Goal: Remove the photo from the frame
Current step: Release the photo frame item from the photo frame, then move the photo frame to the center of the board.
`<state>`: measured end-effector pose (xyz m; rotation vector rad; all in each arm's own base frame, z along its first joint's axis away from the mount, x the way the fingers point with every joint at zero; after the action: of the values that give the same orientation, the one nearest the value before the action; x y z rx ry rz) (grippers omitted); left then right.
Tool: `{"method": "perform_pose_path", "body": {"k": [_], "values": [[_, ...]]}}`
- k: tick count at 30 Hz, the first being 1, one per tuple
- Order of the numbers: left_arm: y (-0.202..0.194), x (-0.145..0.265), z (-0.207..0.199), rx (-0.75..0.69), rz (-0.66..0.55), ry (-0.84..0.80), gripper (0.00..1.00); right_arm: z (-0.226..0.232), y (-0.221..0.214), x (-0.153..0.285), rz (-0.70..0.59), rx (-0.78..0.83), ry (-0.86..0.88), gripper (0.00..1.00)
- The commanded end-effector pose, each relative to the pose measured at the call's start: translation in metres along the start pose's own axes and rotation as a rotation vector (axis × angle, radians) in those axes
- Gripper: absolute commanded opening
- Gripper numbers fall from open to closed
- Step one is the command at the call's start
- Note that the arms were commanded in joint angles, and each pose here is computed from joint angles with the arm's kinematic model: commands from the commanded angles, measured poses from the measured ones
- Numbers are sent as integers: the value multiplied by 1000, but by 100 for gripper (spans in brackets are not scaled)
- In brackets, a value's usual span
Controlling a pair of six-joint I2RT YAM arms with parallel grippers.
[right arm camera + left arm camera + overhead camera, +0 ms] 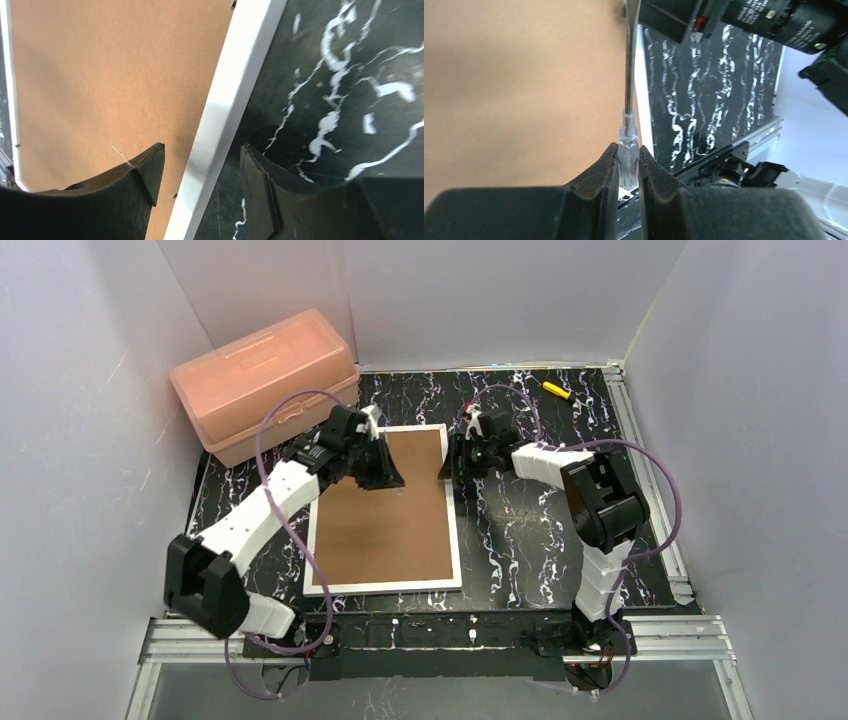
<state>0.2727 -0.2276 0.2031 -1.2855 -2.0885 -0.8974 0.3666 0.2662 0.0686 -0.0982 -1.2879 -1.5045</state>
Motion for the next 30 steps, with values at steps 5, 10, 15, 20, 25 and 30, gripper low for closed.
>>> {"method": "perform_pose_path", "body": {"k": [5, 10, 15, 20, 25, 30], "values": [[-24, 42, 59, 9, -123, 119, 0, 22, -21, -1, 74, 74, -82, 63], [-28, 61, 83, 49, -182, 176, 0, 8, -29, -1, 124, 62, -207, 44], [-28, 73, 101, 87, -233, 199, 0, -17, -32, 14, 168, 99, -318, 42], [-24, 64, 113, 174, -211, 170, 0, -59, -24, 37, 178, 66, -382, 43], [-8, 52, 123, 266, -192, 150, 0, -86, 2, 54, 133, 51, -453, 45], [8, 46, 133, 277, -197, 173, 0, -102, 37, 75, 85, 74, -584, 56]]}}
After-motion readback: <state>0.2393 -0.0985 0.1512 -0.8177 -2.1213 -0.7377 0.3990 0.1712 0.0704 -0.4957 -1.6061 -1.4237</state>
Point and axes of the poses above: each gripper's point midway between its finger pads, its own x axis back along the fingers, its own z axis along the line the jaws close on, y = z × x, the point moved 3 cm from there along x, back along the fingers, and after that the axes turned 13 degrees about x, right-handed, at the moved point
